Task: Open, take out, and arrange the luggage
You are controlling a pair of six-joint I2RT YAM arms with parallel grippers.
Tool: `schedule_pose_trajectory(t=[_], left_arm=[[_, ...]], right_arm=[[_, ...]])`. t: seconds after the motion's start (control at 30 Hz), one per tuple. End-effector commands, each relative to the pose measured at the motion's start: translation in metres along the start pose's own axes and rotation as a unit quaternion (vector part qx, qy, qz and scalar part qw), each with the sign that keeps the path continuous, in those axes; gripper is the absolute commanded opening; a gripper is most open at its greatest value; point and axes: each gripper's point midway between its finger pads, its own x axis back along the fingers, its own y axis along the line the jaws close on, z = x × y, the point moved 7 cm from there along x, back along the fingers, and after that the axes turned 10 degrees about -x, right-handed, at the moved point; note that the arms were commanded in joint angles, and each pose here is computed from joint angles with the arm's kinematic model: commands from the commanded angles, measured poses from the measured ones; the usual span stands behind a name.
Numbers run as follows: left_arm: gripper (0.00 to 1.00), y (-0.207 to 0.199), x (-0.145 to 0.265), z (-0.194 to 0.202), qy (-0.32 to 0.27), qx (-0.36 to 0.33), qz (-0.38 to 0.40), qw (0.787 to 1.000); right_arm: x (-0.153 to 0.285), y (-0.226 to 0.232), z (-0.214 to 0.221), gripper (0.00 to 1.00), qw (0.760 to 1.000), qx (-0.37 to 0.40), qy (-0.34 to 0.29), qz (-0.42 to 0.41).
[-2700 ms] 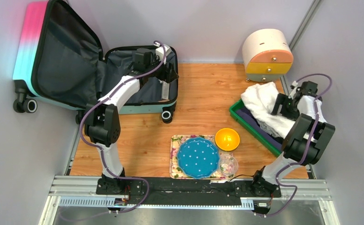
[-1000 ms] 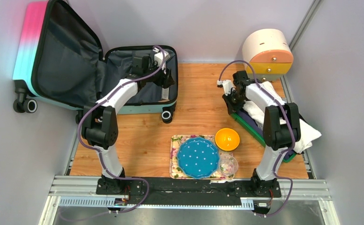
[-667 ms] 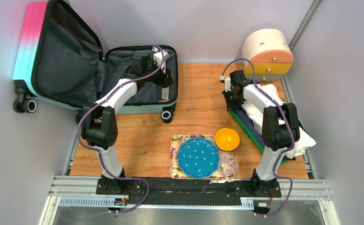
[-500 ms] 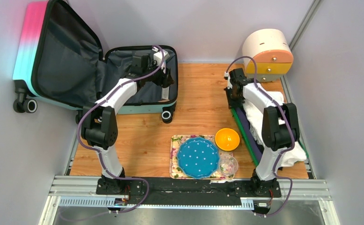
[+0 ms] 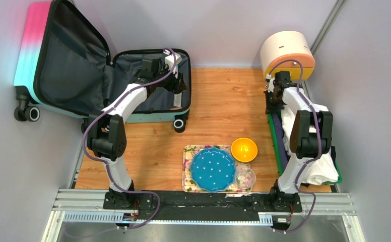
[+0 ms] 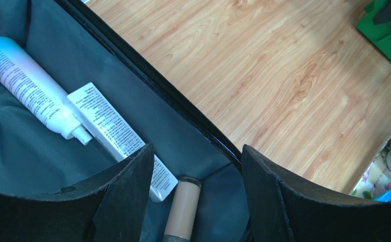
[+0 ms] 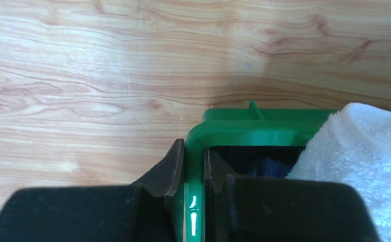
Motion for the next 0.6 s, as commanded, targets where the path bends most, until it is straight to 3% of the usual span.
schedule_pose_trajectory(t=[0.0,0.1,0.13,0.23,0.27,0.4,0.57], left_arm=[[0.72,0.001,0.013,-0.026,-0.031,-0.021,-0.009,0.999],[0.72,0.0,0.012,-0.024,-0.029,-0.018,-0.007,0.999],[0.72,0.0,0.013,-0.024,-0.029,-0.017,-0.006,0.999],[0.72,0.0,0.014,-0.023,-0.028,-0.02,-0.006,0.999],[0.72,-0.001,0.015,-0.022,-0.027,-0.021,-0.007,0.999],[0.72,-0.002,0.018,-0.02,-0.025,-0.029,-0.01,0.999],[0.72,-0.002,0.02,-0.018,-0.021,-0.031,-0.012,0.999]], right_arm=[[0.025,-0.016,-0.032,0.0,0.992,0.108,-0.069,-0.001],[0.027,-0.03,-0.044,0.02,0.992,0.089,-0.084,0.009],[0.029,-0.032,-0.045,0.21,0.994,0.079,-0.075,0.0],[0.049,-0.022,-0.064,0.54,0.992,0.05,-0.104,-0.045],[0.064,-0.019,-0.073,0.59,0.989,0.045,-0.128,-0.058],[0.097,-0.012,-0.1,0.65,0.975,0.013,-0.191,-0.116],[0.116,-0.03,-0.138,0.69,0.96,0.011,-0.25,-0.124]])
